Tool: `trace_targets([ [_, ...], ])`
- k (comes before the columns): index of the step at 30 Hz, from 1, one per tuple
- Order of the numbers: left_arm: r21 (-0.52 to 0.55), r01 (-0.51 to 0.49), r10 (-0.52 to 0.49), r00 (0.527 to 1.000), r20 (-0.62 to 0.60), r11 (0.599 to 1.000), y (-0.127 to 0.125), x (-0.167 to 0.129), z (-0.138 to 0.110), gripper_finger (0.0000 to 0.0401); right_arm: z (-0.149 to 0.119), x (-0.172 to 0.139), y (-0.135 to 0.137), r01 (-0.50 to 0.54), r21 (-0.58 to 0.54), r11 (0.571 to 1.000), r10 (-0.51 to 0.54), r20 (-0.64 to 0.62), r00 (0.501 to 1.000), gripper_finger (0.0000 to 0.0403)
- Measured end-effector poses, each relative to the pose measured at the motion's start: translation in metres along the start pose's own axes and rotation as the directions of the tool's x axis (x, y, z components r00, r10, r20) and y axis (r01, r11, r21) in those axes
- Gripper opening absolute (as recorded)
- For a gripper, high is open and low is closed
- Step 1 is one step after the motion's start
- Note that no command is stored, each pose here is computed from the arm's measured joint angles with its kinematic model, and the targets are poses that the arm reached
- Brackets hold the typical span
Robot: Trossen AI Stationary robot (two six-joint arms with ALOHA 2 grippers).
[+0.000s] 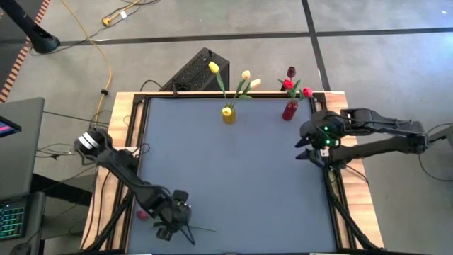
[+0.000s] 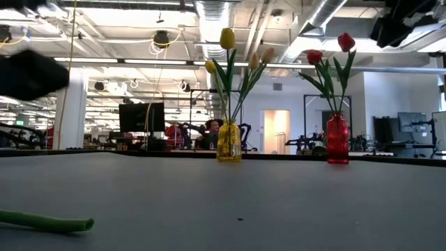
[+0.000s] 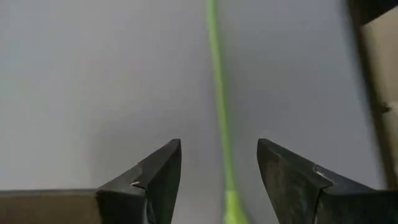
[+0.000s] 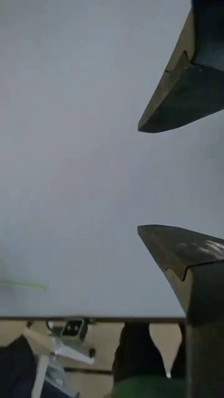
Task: Sort flowers into vase by color
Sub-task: Put the dark red flower into the red vase
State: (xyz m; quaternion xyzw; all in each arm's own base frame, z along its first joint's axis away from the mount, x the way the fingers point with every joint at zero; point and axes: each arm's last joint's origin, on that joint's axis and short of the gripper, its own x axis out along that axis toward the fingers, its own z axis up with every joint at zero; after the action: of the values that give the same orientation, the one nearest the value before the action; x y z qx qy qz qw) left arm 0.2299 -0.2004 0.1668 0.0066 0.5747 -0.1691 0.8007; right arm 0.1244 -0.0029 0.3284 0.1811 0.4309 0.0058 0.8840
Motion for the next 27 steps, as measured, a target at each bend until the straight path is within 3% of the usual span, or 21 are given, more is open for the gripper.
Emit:
trace_targets([
  [7,0.047,-0.046,0.051,0.991,-0.126,0.998,-0.001,0.032,-0.007,0.0199,-0.006,0.003,0.016,-0.01,0.089,0.996,0.012,-0.023,1.0,0.0282],
  [14,0.117,-0.085,0.1,0.987,-0.129,0.99,-0.015,0.033,-0.018,0.0192,-0.007,0.004,0.031,-0.021,0.15,0.989,0.018,0.023,1.0,0.0282],
  [21,0.152,-0.18,0.195,0.976,-0.092,0.972,-0.033,0.033,-0.035,0.011,-0.005,0.003,0.045,-0.05,0.161,0.986,0.03,0.121,0.992,0.0282],
  [25,0.16,-0.171,0.188,0.978,-0.092,0.972,-0.033,0.031,-0.031,0.003,-0.002,0.002,0.05,-0.078,0.159,0.984,0.049,0.176,0.983,0.0282],
  [27,0.169,-0.168,0.184,0.98,-0.082,0.971,-0.03,0.026,-0.023,0.001,0.0,0.002,0.051,-0.091,0.165,0.982,0.057,0.199,0.978,0.0282],
])
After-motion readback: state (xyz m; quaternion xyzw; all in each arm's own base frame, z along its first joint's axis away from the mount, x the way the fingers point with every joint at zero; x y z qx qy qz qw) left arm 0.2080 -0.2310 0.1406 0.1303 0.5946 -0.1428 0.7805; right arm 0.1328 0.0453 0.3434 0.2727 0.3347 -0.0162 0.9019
